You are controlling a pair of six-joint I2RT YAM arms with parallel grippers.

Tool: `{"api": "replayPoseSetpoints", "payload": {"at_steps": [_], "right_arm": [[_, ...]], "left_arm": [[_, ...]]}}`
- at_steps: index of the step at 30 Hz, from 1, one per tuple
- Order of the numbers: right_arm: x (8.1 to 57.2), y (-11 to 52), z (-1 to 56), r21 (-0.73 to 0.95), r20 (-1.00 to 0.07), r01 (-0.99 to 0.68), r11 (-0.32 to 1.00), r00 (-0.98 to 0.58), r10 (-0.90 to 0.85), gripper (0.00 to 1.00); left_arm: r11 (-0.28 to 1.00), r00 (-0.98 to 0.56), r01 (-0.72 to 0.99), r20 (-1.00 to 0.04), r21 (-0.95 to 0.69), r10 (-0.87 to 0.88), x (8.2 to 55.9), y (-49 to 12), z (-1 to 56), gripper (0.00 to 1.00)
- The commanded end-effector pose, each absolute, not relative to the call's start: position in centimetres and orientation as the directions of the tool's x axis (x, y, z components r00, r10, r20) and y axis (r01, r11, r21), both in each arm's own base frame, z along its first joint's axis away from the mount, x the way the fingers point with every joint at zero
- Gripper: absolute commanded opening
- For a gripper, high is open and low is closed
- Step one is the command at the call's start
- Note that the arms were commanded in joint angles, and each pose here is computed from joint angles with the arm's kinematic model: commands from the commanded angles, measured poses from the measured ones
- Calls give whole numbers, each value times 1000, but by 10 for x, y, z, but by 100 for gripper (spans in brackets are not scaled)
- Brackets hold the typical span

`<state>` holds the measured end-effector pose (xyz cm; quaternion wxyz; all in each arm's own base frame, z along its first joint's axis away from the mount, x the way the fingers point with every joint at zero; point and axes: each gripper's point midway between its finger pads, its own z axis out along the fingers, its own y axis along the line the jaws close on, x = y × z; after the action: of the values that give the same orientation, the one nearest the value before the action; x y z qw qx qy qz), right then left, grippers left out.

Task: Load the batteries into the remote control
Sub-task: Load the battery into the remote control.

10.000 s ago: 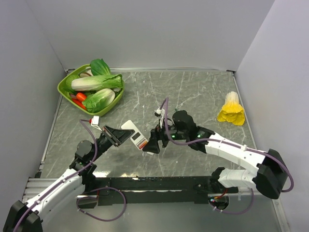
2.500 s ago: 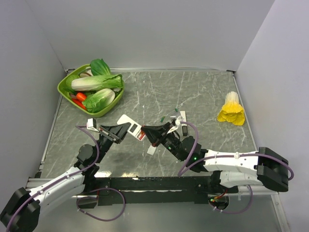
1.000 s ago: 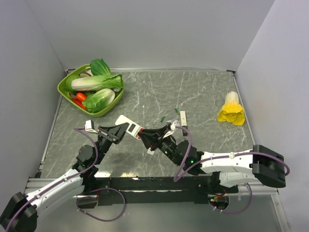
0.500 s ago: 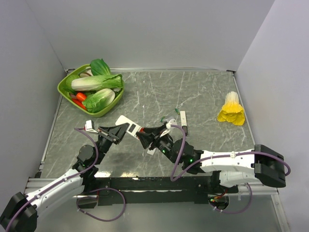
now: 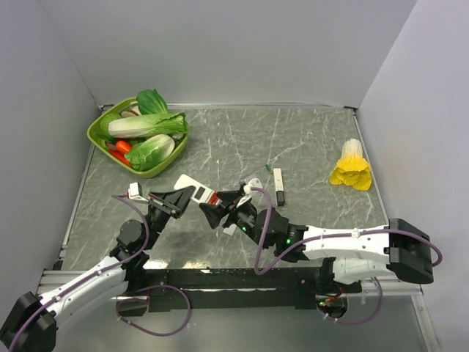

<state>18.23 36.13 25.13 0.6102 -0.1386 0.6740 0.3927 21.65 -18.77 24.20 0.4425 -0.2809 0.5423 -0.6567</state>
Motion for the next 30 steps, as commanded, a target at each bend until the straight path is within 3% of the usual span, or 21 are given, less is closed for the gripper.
{"api": "replayPoseSetpoints", "payload": {"at_steps": [1, 21, 30], "right_arm": [[200, 349, 244, 277, -961, -601, 750, -176, 215, 77], [201, 352, 271, 87, -990, -635, 767, -142, -5, 85], [174, 340, 318, 24, -995, -763, 646, -79, -58, 84]], "left_arm": [[-101, -485, 313, -68, -944, -872, 200, -183, 237, 1], [-88, -485, 297, -71, -951, -872, 201, -183, 231, 1], [-55, -490, 269, -88, -962, -867, 204, -187, 223, 2]]}}
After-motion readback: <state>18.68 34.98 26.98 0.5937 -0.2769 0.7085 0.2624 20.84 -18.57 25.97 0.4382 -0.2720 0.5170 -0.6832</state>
